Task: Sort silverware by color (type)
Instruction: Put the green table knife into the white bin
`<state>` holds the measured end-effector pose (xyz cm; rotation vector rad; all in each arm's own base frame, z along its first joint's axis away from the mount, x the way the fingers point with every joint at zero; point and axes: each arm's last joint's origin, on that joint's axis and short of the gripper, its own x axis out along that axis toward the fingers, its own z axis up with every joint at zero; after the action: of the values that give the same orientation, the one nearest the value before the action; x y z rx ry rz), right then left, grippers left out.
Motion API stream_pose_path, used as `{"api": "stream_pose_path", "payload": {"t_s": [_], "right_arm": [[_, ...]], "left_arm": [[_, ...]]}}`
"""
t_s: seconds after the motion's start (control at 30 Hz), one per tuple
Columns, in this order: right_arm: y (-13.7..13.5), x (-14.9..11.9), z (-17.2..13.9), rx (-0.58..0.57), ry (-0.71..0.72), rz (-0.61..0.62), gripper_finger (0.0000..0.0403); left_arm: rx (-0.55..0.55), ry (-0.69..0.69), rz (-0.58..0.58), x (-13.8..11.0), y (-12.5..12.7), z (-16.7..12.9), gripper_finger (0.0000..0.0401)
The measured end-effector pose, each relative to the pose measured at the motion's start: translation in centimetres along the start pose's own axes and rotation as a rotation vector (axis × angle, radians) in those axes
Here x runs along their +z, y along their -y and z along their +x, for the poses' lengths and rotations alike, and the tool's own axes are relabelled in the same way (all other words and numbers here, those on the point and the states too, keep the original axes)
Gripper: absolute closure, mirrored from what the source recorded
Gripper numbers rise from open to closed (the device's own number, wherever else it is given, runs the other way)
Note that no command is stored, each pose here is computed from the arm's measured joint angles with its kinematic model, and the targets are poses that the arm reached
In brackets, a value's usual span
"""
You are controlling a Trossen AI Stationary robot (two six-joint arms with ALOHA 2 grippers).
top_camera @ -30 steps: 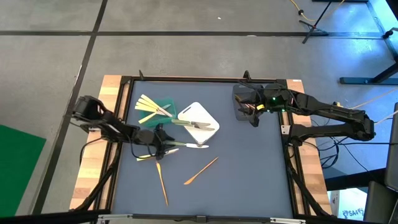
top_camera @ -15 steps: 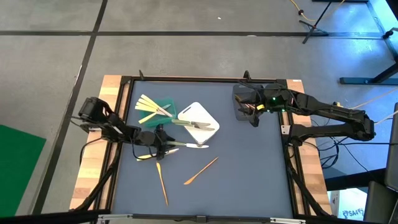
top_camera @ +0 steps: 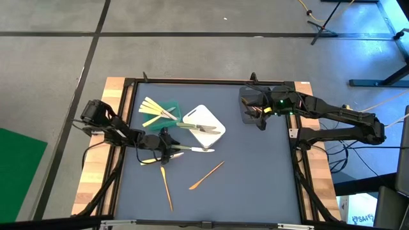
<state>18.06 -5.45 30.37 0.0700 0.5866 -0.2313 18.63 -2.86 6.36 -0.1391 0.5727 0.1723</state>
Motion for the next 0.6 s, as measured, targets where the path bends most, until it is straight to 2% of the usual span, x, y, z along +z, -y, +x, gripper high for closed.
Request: {"api": "stream_pose_path", "payload": {"t_s": [0.17, 0.6], "right_arm": [[0.00, 0.00, 0.00, 0.000, 0.000, 0.000, 0.0236], [0.00, 0.00, 0.00, 0.000, 0.000, 0.000, 0.0236]], "left_arm": [[0.005, -0.014, 0.015, -0.13, -0.05, 0.00, 0.0268], [0.010, -0.024, 0.021, -0.24, -0.11, -0.01, 0.0331]]}}
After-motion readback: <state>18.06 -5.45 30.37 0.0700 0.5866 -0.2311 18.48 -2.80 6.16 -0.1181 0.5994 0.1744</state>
